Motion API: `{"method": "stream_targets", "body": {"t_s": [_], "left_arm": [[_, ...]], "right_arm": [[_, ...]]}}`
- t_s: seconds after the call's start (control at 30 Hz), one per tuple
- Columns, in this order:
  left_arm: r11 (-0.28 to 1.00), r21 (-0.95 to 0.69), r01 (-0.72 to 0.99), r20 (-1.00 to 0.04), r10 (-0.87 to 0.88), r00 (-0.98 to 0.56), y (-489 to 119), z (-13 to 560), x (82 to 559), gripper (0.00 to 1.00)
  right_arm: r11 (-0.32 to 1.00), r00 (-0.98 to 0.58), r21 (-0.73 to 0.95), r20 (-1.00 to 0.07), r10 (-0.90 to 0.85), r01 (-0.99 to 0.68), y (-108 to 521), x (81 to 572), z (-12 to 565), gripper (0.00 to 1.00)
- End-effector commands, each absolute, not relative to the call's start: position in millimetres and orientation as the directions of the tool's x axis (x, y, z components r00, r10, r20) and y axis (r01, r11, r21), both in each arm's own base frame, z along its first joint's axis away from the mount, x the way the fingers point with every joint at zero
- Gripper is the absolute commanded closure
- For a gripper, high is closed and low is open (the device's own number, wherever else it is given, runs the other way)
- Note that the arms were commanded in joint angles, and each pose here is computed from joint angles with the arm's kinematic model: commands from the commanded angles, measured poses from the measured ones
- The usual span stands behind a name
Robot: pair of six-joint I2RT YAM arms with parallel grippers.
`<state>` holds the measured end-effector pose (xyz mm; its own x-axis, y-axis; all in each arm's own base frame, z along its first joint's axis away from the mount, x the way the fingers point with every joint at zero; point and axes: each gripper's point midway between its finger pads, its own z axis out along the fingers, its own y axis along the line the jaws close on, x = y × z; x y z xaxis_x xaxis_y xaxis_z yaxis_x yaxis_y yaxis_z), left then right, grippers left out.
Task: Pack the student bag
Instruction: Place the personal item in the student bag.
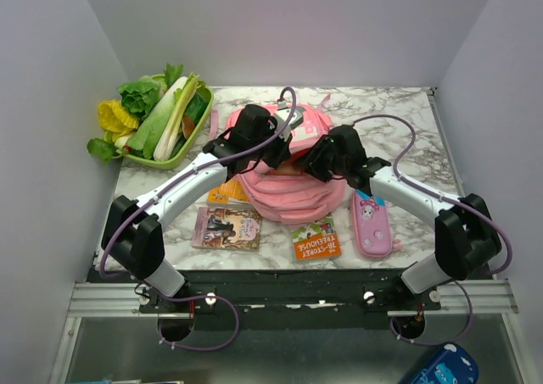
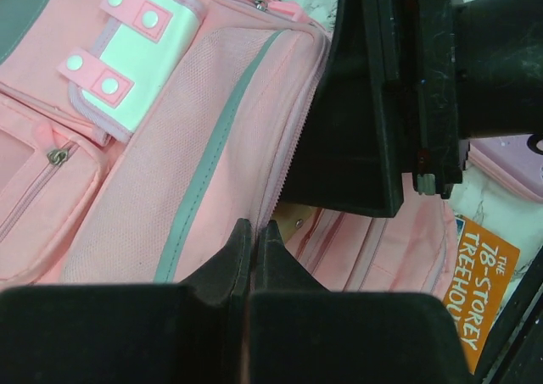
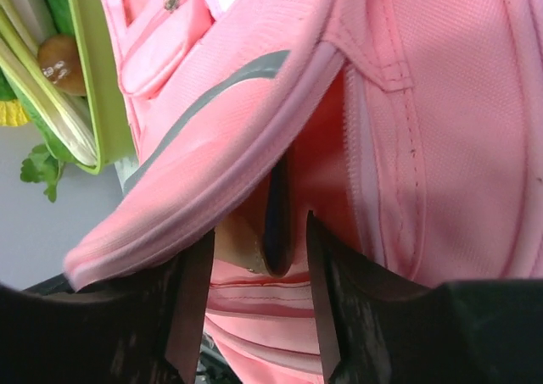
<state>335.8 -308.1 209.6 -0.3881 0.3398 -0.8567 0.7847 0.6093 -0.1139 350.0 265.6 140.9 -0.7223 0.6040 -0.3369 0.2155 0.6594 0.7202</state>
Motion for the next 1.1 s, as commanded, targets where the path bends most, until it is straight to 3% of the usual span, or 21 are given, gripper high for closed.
{"method": "stream_targets", "body": {"t_s": [0.0, 0.1, 0.23, 0.3, 0.43, 0.57, 0.63, 0.87, 1.07], "left_arm": [[0.545, -0.103, 0.832, -0.920, 0.266, -0.288, -321.6, 259.7, 322.8, 1.00], [0.545, -0.072, 0.835, -0.917, 0.293, -0.270, -320.0, 253.6, 325.7, 1.00], [0.535, -0.075, 0.842, -0.910, 0.308, -0.276, -321.7, 246.7, 325.7, 1.00], [0.499, -0.089, 0.862, -0.899, 0.332, -0.285, -323.6, 242.4, 318.1, 1.00], [0.433, -0.092, 0.897, -0.872, 0.399, -0.282, -319.9, 235.0, 303.1, 0.72], [0.432, -0.094, 0.897, -0.882, 0.382, -0.277, -293.0, 251.7, 306.0, 0.62], [0.468, -0.120, 0.876, -0.891, 0.338, -0.302, -266.0, 262.6, 320.7, 0.52], [0.494, -0.031, 0.869, -0.863, 0.426, -0.273, -193.2, 231.6, 329.5, 0.54], [0.385, -0.093, 0.918, -0.807, 0.511, -0.296, -179.4, 184.2, 283.4, 0.58]], "right_arm": [[0.746, -0.660, 0.653, -0.506, 0.555, 0.127, 240.5, 346.5, 158.6, 0.43], [0.772, -0.643, 0.632, -0.565, 0.517, 0.066, 234.1, 337.3, 159.7, 0.48], [0.788, -0.635, 0.616, -0.610, 0.473, -0.005, 232.7, 319.9, 163.1, 0.67], [0.794, -0.637, 0.607, -0.626, 0.450, -0.036, 235.3, 310.1, 162.2, 0.68], [0.811, -0.621, 0.576, -0.675, 0.399, -0.105, 234.8, 295.4, 165.5, 0.54], [0.826, -0.611, 0.541, -0.710, 0.350, -0.156, 244.7, 283.0, 175.6, 0.48], [0.832, -0.604, 0.529, -0.722, 0.336, -0.169, 250.4, 280.0, 181.6, 0.46], [0.849, -0.690, 0.492, -0.683, 0.239, -0.193, 304.8, 271.1, 180.2, 0.44], [0.881, -0.679, 0.448, -0.695, 0.235, -0.154, 310.8, 281.3, 184.0, 0.43]]}}
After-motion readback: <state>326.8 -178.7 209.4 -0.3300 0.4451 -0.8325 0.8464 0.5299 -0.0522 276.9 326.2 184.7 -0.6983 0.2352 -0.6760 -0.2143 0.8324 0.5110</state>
